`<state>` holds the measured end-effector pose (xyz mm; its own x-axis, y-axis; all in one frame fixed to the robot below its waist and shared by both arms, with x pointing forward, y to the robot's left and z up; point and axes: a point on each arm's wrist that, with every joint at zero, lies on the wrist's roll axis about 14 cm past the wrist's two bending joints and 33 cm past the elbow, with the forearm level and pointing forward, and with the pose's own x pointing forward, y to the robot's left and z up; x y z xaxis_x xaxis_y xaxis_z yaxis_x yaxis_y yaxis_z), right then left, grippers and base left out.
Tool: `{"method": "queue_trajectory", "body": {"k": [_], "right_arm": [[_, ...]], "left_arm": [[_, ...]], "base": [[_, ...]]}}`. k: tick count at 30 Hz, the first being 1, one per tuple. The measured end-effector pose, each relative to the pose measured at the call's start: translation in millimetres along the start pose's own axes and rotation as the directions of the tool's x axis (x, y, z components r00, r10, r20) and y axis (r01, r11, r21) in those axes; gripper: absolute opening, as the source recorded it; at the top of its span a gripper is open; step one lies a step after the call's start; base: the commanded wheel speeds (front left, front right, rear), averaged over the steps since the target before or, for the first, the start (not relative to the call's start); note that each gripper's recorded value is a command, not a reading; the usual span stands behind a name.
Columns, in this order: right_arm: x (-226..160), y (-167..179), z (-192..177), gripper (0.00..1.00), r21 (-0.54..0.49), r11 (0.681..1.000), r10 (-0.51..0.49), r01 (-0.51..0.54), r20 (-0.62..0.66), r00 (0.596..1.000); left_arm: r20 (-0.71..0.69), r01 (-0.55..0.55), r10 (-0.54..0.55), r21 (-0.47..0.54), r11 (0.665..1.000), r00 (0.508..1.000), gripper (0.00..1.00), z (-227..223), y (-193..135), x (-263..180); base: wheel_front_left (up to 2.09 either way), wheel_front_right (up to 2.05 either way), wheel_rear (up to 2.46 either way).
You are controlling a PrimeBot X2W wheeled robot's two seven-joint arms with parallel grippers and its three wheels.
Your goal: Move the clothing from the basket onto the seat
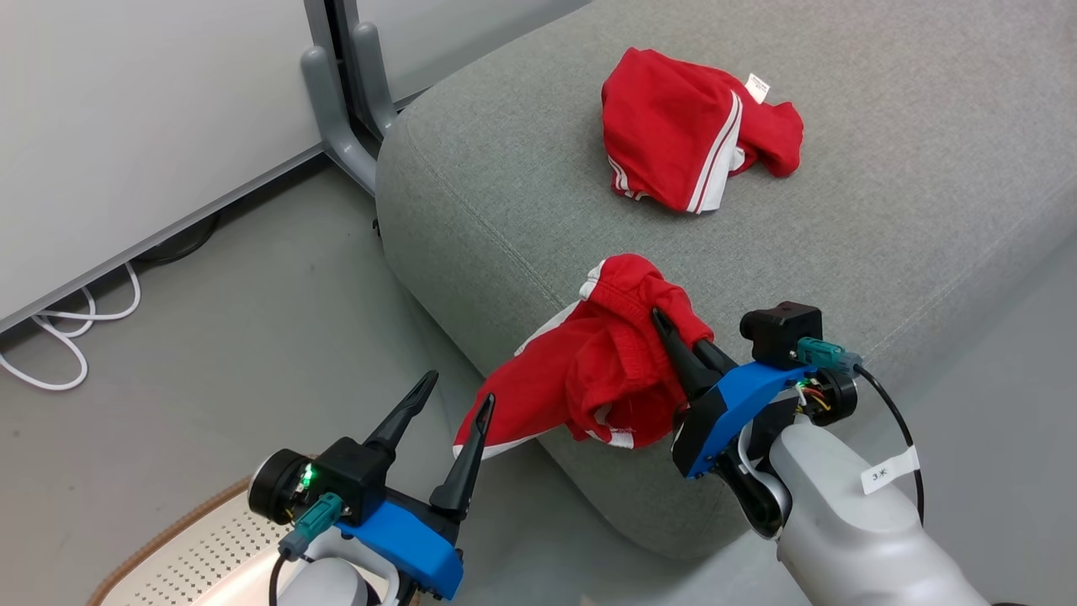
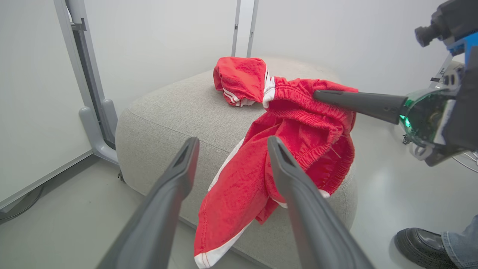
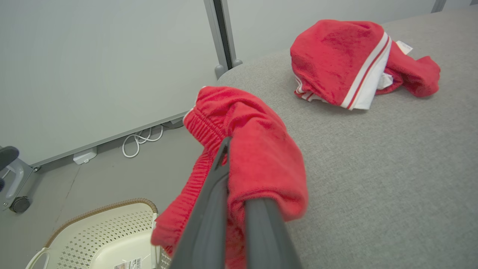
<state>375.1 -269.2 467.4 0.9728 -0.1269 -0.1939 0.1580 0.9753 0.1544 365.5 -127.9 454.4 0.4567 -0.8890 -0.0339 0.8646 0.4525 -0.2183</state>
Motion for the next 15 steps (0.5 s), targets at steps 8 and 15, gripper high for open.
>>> {"method": "queue_trajectory", "body": {"k": [8,15], "right_arm": [[9,-3,8,0.0,0.015,1.0,-0.01,0.01,0.02,1.0],[37,-37,80,0.0,-0.008,0.998,-0.065,0.068,0.177,0.982]], "left_arm": [[-0.003,-0.012,0.012,-0.011,1.0,1.0,1.0,-5,10,-1],[-0.012,-0.03,0.03,-0.006,1.0,0.999,1.0,-13,29,-5]], "base": [[0.0,0.0,0.0],[0.0,0.0,0.0]]}}
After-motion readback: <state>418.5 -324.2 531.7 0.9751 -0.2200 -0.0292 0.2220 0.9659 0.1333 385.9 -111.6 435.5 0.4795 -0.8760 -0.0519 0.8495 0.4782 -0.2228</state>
